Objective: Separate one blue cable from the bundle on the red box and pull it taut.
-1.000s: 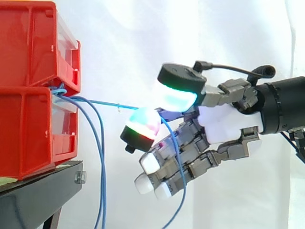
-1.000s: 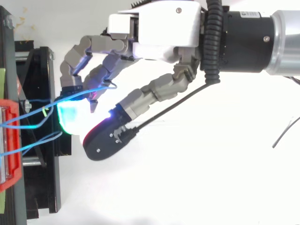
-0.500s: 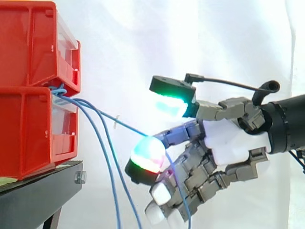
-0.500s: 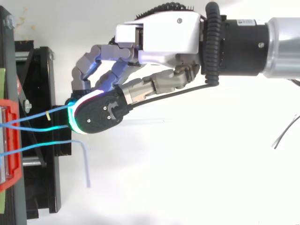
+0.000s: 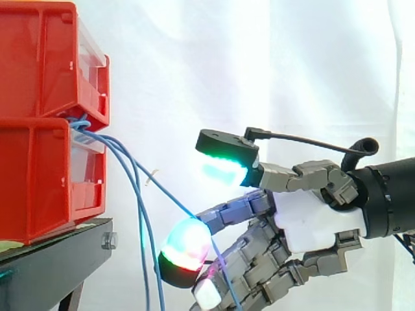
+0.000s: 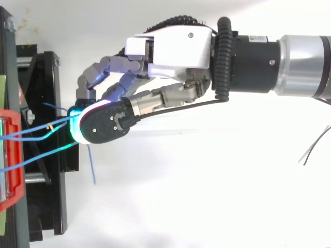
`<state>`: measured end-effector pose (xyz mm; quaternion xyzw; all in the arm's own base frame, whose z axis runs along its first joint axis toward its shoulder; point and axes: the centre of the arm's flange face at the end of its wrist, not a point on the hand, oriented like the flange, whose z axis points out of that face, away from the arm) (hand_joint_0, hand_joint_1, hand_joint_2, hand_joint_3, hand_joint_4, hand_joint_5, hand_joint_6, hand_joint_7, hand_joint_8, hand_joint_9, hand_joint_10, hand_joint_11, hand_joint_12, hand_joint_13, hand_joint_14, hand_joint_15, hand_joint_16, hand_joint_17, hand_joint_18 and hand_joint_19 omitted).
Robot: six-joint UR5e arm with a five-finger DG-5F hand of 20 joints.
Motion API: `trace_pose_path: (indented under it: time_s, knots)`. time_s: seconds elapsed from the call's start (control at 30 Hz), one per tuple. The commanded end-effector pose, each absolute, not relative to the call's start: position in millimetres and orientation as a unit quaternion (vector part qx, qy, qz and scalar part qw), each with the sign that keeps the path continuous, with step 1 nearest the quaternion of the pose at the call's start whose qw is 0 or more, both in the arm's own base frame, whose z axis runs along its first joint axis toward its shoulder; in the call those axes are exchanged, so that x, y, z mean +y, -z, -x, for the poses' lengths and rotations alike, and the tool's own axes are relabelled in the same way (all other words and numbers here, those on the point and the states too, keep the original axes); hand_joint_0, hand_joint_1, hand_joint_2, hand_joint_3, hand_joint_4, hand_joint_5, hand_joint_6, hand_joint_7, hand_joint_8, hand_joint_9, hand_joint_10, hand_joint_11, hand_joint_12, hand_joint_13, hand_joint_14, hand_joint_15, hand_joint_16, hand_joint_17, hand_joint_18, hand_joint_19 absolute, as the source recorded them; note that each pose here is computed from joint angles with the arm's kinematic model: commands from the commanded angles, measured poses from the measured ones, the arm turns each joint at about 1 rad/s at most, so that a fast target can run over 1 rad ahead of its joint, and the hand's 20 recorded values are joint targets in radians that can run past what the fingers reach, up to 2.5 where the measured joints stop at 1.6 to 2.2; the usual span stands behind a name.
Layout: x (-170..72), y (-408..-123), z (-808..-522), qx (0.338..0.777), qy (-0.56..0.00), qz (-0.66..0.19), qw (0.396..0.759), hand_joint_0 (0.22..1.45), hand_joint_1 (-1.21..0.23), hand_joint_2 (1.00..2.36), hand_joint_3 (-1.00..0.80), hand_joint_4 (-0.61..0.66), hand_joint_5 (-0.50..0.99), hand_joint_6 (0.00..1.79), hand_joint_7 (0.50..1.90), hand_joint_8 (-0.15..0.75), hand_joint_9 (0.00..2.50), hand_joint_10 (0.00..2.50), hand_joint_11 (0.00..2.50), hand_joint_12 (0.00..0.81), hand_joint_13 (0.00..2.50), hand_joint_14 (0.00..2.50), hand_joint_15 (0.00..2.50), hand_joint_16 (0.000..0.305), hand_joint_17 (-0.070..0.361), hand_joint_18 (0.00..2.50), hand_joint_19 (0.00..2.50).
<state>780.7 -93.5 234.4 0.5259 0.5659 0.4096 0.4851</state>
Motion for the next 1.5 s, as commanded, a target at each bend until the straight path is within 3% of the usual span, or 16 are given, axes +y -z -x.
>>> trace_pose_path:
  time_s: [0.0,0.07,0.13,0.17,0.27,0.33,0.5,0.73,0.87,1.47]
  knots:
    - [-93,-234,-781,0.566,-0.409,-0.527,0.485,0.49,-0.42,1.0,-0.5,0.13,-0.08,0.67,0.98,0.264,0.82,0.01,0.32,0.369,0.52,0.01,0.37,0.045,0.102,0.5,0.36]
    - [-93,-233,-781,0.565,-0.408,-0.527,0.486,0.51,-0.44,1.0,-0.5,0.12,-0.08,0.67,1.01,0.26,0.81,0.01,0.31,0.361,0.51,0.02,0.38,0.044,0.098,0.49,0.37]
    - [-94,-227,-782,0.565,-0.406,-0.53,0.485,0.56,-0.56,1.0,-0.46,0.09,-0.1,0.7,1.03,0.25,0.8,0.01,0.32,0.35,0.51,0.02,0.38,0.041,0.093,0.48,0.38]
    - [-94,-226,-782,0.565,-0.406,-0.53,0.484,0.57,-0.6,1.01,-0.42,0.1,-0.11,0.76,0.93,0.253,0.79,0.01,0.33,0.349,0.5,0.02,0.38,0.041,0.092,0.48,0.38]
    - [-94,-227,-782,0.564,-0.407,-0.531,0.484,0.57,-0.63,1.01,-0.35,0.11,-0.14,0.81,0.92,0.248,0.76,0.01,0.33,0.351,0.5,0.02,0.37,0.041,0.092,0.48,0.37]
    - [-94,-229,-782,0.562,-0.406,-0.533,0.484,0.57,-0.66,1.01,-0.33,0.13,-0.15,0.85,0.82,0.245,0.74,0.01,0.33,0.35,0.5,0.02,0.38,0.041,0.093,0.48,0.38]
    - [-96,-232,-780,0.567,-0.394,-0.542,0.48,0.52,-0.55,1.0,-0.5,0.15,-0.15,0.86,0.78,0.265,0.77,0.01,0.33,0.362,0.51,0.02,0.38,0.044,0.099,0.5,0.37]
    - [-100,-231,-774,0.573,-0.376,-0.559,0.467,0.52,-0.43,1.0,-0.5,0.14,-0.14,0.84,0.8,0.266,0.78,0.01,0.32,0.361,0.51,0.02,0.37,0.044,0.099,0.49,0.39]
    - [-108,-240,-771,0.572,-0.371,-0.574,0.454,0.52,-0.43,1.0,-0.5,0.14,-0.14,0.83,0.8,0.266,0.77,0.01,0.33,0.36,0.51,0.02,0.38,0.044,0.098,0.49,0.39]
    - [-112,-281,-778,0.567,-0.375,-0.572,0.459,0.55,-0.55,1.0,-0.48,0.14,-0.14,0.83,0.83,0.256,0.78,0.01,0.33,0.354,0.51,0.02,0.38,0.042,0.094,0.51,0.39]
